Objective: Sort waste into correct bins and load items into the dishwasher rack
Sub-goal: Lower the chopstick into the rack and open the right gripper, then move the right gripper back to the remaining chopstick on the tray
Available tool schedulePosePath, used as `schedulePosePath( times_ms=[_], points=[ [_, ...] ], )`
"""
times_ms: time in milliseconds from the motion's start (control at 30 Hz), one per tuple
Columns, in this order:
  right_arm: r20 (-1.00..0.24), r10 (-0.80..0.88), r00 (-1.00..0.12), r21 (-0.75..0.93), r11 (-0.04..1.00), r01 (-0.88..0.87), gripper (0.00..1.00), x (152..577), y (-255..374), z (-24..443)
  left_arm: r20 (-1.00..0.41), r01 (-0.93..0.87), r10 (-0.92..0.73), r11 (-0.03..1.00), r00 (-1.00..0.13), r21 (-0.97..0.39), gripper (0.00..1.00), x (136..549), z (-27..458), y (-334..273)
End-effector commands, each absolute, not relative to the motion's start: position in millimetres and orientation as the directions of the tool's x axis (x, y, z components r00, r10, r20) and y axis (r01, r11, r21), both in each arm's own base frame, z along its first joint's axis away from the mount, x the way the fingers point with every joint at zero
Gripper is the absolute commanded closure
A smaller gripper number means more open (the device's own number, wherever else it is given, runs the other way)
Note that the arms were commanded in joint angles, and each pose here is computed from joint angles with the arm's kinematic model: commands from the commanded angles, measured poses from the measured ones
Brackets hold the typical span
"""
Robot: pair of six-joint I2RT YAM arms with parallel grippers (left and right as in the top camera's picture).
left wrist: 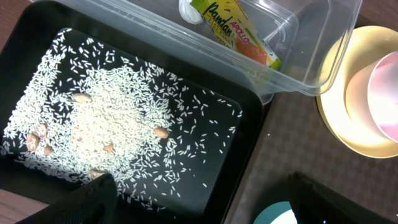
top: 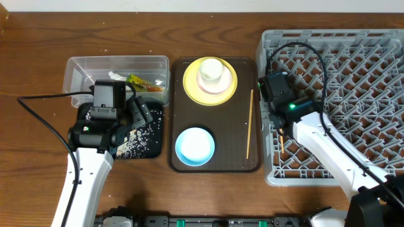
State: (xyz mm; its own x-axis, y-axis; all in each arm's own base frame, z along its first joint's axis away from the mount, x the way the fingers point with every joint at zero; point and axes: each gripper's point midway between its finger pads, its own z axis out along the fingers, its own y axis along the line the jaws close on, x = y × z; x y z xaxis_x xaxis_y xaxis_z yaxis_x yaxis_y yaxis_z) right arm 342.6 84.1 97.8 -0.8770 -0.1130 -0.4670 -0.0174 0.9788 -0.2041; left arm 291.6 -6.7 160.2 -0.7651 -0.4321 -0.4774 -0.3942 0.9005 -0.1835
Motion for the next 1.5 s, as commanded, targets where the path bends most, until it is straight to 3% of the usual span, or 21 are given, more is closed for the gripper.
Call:
schedulePosePath(
  times_ms=[0,67,567,1100,1467],
  points=[
    [-0.474,-0.108,-0.874,-0.219,0.976,-0.002,0.96,344.3,74.6,100.4,-0.477,-0.398,-0.426,0.902,-0.769,-0.165,0.10,290.6,156.8,-3.2],
    [-0.474,-0.102,-0.875,-0.219,0.976,0.005,0.89,344.7,72.5,100.4,-0.477,-0.398,-0.426,0.903,-0.769,-0.165,0.10,290.6,156.8,-3.2],
    [-0.493,-0.089,-0.865,-0.183,0.983,0.003,0.77,350.1,77.4,101.9,-0.477,-0.398,-0.426,0.902,-0.769,-0.165,0.10,290.6,156.8,-3.2],
    [-0.540,0.071,-0.839,0.223,0.973,-0.061,0.80,359.1,159.0,155.0,-0.477,-0.398,-0.426,0.902,-0.769,-0.165,0.10,290.6,156.8,-3.2],
    [-0.501,0.099,-0.860,0.253,0.967,-0.036,0.75,330.1,205.2,147.4,-0.477,-0.398,-0.426,0.903,-0.769,-0.165,0.10,290.6,156.8,-3.2]
  ],
)
